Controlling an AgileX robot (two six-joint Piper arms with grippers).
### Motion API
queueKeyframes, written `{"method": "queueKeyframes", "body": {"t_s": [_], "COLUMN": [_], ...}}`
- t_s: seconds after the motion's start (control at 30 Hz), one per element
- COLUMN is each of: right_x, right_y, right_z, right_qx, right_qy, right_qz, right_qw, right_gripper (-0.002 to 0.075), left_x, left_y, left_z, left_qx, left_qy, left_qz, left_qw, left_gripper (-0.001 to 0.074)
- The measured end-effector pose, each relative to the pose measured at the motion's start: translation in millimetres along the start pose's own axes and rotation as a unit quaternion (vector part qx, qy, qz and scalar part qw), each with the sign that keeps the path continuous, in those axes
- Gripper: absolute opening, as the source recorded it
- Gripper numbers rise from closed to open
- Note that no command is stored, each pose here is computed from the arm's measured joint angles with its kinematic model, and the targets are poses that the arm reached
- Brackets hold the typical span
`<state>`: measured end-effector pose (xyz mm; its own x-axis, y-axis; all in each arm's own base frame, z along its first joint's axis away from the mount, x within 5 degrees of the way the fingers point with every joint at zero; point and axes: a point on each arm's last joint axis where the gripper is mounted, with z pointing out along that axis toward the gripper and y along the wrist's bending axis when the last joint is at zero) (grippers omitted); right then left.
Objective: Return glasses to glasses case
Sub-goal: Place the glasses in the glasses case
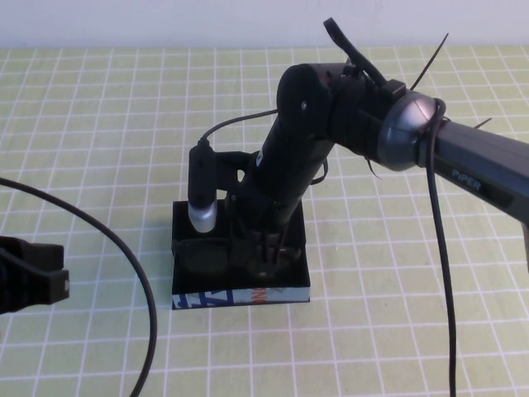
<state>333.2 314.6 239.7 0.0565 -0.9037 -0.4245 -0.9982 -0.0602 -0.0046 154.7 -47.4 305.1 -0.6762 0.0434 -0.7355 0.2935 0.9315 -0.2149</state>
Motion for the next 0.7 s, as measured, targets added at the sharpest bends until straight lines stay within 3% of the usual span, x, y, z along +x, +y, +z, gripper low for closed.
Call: {"method": "queueKeyframes", "body": {"t_s": [0.4,0.6,0.7], "right_x": [2,-2,-11], "right_y": [-4,-10,-14], "right_z": [8,0,-17], "right_qx": [0.005,0.036,0.063], "right_qy": [0.006,0.005,-0.015], "right_qz": [-0.002,-0.004,0.023], "right_qw": [1.000,0.999,0.998], "right_gripper": [0.0125,0.0127,0.0082], "left_x": [0,4,8], "left_y": [0,-1,-3], "left_z": [0,0,5], "left_qx": [0.000,0.006,0.026], "left_qy": [0.001,0.021,0.054], "left_qz": [0.000,0.042,0.069], "left_qw": [1.000,0.999,0.996], "left_gripper": [-0.0001,-0.0001,-0.0001]}}
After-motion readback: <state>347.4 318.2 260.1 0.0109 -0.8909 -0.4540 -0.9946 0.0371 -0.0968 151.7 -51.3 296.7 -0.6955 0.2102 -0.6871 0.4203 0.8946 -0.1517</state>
